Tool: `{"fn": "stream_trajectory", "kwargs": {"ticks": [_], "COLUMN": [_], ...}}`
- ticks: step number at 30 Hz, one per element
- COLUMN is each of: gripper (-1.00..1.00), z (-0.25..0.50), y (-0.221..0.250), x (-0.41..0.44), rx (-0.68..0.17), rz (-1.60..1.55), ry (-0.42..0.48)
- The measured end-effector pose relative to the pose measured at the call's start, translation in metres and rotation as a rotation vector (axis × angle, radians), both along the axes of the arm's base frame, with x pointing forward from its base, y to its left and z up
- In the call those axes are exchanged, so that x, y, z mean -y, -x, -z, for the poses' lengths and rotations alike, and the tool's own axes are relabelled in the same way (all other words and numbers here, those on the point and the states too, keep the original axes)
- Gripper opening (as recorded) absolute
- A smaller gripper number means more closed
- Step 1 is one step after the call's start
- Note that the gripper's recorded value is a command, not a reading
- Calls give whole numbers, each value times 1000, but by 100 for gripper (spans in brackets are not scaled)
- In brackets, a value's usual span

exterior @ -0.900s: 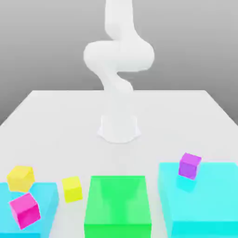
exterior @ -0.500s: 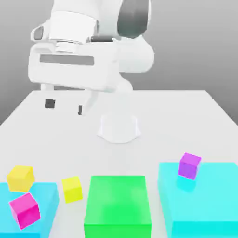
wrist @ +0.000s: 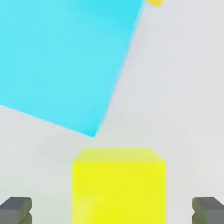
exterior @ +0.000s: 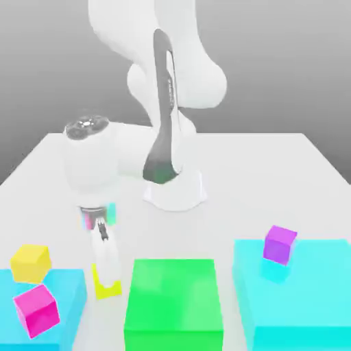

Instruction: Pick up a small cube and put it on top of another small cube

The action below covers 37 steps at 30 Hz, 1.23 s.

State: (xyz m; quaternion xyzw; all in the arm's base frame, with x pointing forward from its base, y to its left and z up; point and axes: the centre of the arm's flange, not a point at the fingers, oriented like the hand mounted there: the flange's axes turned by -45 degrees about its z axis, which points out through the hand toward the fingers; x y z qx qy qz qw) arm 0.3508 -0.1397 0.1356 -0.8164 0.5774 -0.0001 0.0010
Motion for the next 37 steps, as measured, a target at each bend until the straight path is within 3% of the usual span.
{"fn": "stream_trajectory", "kwargs": {"ticks": [1, 8, 15, 30, 33, 34, 37], "gripper": [-100, -100, -100, -100, -100, 100, 100], "z": [5, 4, -55, -173, -142, -127, -127], "y": [1, 0, -3, -135, -142, -142, -142], "x": [0, 0, 2, 72, 76, 76, 76], "rx": [-1, 1, 1, 1, 1, 1, 1], "rz": [0, 0, 2, 80, 84, 84, 84], "ry": [1, 1, 2, 0, 1, 1, 1]}}
